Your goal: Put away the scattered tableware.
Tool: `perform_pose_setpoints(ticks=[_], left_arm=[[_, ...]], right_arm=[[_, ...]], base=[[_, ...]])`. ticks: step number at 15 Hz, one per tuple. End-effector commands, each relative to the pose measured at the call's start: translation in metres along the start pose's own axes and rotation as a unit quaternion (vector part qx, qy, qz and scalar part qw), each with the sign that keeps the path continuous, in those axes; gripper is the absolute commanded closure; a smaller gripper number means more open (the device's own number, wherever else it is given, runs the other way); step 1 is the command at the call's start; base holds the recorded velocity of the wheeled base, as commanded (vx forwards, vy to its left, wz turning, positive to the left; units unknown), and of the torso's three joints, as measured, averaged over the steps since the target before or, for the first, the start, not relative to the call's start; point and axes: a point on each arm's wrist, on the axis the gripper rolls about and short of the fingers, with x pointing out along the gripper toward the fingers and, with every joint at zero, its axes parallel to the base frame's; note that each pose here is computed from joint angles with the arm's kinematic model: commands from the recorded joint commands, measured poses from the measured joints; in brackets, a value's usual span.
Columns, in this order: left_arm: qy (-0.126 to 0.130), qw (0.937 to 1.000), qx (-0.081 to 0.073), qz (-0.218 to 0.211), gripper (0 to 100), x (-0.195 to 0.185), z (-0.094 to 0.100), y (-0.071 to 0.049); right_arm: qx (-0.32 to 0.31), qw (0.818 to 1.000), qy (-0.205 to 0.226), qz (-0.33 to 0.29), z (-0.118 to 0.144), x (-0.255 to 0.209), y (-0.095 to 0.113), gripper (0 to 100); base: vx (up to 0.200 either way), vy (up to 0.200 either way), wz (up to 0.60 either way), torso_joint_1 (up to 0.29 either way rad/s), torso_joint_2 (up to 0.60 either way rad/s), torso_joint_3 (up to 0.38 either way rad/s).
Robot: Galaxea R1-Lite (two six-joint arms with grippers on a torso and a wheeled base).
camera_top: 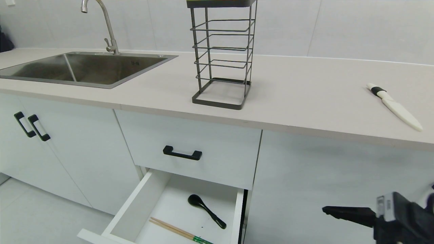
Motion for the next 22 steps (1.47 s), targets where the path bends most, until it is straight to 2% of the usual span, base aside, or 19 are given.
perform_pose_setpoints(ticks=[1,4,8,10,12,15,18,20,22], left_arm=[[0.001,1.0,0.0,0.0,0,0.0,0.0,0.0],[0.001,1.0,0.0,0.0,0,0.0,0.0,0.0],[0.001,1.0,0.0,0.0,0,0.0,0.0,0.0],[0.001,1.0,0.0,0.0,0,0.0,0.0,0.0],[0.001,1.0,0.0,0.0,0,0.0,0.0,0.0],[0.001,1.0,0.0,0.0,0,0.0,0.0,0.0],[0.001,1.0,0.0,0.0,0,0.0,0.0,0.0],[0.001,1.0,0.0,0.0,0,0.0,0.0,0.0],[0.001,1.0,0.0,0.0,0,0.0,0.0,0.0]], right_arm=[[0.001,0.998,-0.062,-0.012,-0.02,-0.04,0.0,0],[0.014,0.995,-0.088,-0.051,-0.029,-0.063,-0.002,0],[0.021,0.984,-0.149,-0.097,-0.056,-0.085,0.004,0],[0.029,0.969,-0.189,-0.156,-0.062,-0.096,0.006,0],[0.035,0.955,-0.197,-0.221,-0.062,-0.1,0.005,0],[-0.006,0.934,-0.212,-0.289,-0.062,-0.107,0.009,0],[-0.026,0.91,-0.242,-0.337,-0.051,-0.117,0.016,0],[-0.05,0.897,-0.274,-0.343,-0.058,-0.123,0.027,0],[-0.057,0.89,-0.284,-0.353,-0.065,-0.125,0.035,0]], base=[[0.0,0.0,0.0,0.0,0.0,0.0],[0.0,0.0,0.0,0.0,0.0,0.0],[0.0,0.0,0.0,0.0,0.0,0.0],[0.0,0.0,0.0,0.0,0.0,0.0],[0.0,0.0,0.0,0.0,0.0,0.0],[0.0,0.0,0.0,0.0,0.0,0.0],[0.0,0.0,0.0,0.0,0.0,0.0],[0.0,0.0,0.0,0.0,0.0,0.0],[0.0,0.0,0.0,0.0,0.0,0.0]])
